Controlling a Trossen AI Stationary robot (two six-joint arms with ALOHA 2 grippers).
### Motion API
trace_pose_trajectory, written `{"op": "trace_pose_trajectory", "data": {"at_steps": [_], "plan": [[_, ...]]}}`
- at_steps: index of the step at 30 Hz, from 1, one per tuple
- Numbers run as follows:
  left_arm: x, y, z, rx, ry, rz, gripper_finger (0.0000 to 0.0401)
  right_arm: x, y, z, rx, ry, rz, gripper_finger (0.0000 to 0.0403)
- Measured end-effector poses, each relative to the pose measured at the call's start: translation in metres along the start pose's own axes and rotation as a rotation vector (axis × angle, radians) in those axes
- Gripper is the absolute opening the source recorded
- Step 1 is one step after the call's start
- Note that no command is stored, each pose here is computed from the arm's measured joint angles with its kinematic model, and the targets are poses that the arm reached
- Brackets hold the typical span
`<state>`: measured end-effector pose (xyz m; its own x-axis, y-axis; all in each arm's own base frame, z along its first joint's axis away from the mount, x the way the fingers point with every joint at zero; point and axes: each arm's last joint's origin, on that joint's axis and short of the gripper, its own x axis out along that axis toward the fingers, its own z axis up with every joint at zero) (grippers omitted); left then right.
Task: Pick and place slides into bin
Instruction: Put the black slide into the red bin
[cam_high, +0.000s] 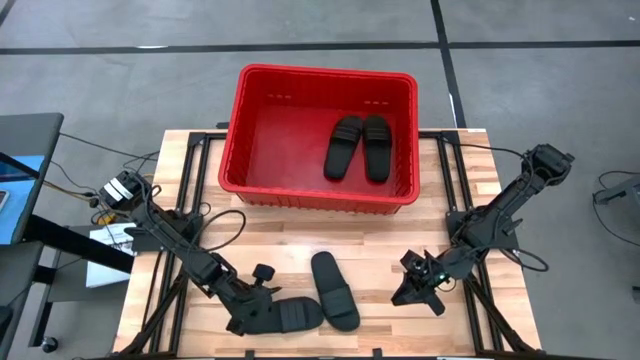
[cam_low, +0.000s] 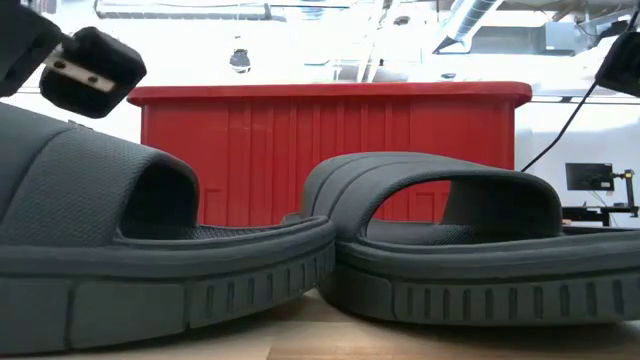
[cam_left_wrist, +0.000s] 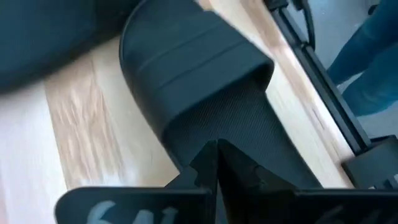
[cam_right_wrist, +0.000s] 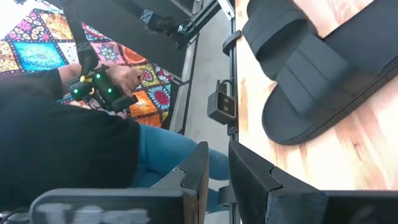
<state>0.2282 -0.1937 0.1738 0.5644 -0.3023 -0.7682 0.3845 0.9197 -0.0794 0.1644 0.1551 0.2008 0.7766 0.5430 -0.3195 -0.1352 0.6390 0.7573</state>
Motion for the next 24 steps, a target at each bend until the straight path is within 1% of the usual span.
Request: {"op": "trace_pose_trajectory", "data": {"at_steps": [3,5,8,13,17,19,24], "plan": [[0.0,0.0004,-0.0011,0.047,0.011,0.005,0.0004,-0.0003,0.0013,-0.0019,-0.002,0.007,0.006,0.0056],[-0.0001,0.0015,-0.0031,0.085,0.029,0.025,0.0013,-0.0005,0.0018,-0.0031,0.012,0.013,0.007,0.0056],[-0.0002,0.0038,-0.0038,0.147,0.028,0.096,0.0036,-0.0006,0.0018,-0.0033,0.033,0.015,0.006,0.0056],[-0.0008,0.0077,-0.0024,0.274,0.009,0.229,0.0088,-0.0005,0.0016,-0.0032,0.037,0.014,0.005,0.0056],[-0.0008,0.0069,0.0005,0.377,-0.01,0.233,0.0121,-0.0005,0.0018,-0.0031,0.037,0.014,0.006,0.0056],[-0.0008,0.0068,0.0003,0.406,-0.005,0.233,0.0131,-0.0005,0.0018,-0.0031,0.038,0.013,0.007,0.0056],[-0.0007,0.0066,0.0012,0.449,-0.009,0.23,0.0139,-0.0005,0.0021,-0.0029,0.038,0.011,0.01,0.0056]]}}
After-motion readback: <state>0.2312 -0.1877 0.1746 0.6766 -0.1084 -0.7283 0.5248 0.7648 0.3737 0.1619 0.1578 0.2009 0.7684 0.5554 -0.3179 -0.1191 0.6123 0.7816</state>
